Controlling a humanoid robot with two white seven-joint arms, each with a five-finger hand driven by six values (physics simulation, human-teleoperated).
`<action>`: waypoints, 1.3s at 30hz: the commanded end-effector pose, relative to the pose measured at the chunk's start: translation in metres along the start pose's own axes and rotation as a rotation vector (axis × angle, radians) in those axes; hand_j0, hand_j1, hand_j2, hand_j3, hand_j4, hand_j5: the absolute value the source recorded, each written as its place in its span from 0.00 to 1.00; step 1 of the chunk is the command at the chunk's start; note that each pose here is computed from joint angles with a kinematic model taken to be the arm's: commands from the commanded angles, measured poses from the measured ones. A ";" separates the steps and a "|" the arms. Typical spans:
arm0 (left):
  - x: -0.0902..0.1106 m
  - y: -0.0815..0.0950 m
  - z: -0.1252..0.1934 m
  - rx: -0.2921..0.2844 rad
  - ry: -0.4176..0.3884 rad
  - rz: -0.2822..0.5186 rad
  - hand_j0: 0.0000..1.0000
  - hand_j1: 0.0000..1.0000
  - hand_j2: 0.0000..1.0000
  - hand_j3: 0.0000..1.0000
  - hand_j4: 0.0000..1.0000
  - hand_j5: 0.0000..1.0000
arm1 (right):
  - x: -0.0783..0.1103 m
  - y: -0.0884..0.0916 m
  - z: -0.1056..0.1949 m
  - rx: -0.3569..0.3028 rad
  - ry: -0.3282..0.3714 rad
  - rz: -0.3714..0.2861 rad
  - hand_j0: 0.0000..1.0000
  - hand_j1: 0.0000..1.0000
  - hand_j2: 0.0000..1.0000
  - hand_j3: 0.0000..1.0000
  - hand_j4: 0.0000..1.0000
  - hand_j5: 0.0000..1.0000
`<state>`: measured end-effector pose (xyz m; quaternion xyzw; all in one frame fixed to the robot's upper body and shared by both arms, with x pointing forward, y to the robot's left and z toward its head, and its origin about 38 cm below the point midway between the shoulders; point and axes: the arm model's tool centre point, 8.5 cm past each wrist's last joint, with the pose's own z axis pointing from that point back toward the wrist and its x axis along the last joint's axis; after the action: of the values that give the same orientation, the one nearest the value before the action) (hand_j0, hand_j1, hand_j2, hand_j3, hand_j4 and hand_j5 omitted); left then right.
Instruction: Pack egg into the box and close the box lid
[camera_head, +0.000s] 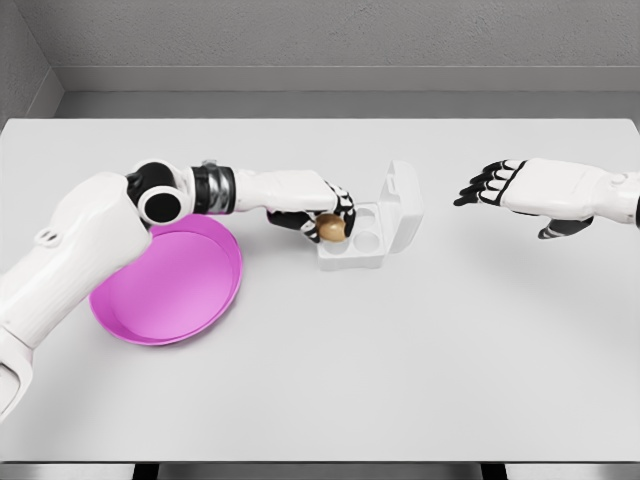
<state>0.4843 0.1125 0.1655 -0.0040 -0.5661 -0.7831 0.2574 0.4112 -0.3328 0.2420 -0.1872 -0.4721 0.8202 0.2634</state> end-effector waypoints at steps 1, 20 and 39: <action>0.003 -0.003 -0.004 -0.016 -0.009 -0.003 0.31 0.31 0.31 0.31 0.31 0.31 | 0.000 -0.001 0.000 -0.004 -0.001 -0.005 1.00 1.00 1.00 1.00 1.00 1.00; 0.001 0.000 0.000 0.003 -0.008 0.002 0.82 0.82 0.82 0.82 0.82 0.82 | 0.004 -0.005 0.000 -0.013 -0.012 0.006 1.00 1.00 1.00 1.00 1.00 1.00; -0.036 0.022 0.081 0.107 0.083 0.093 1.00 1.00 1.00 1.00 1.00 1.00 | 0.012 -0.009 -0.004 -0.021 -0.034 0.023 1.00 1.00 1.00 1.00 1.00 1.00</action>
<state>0.4989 0.1642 0.1973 0.0117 -0.5878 -0.7551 0.2901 0.4064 -0.3197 0.2469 -0.1821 -0.4813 0.8222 0.2433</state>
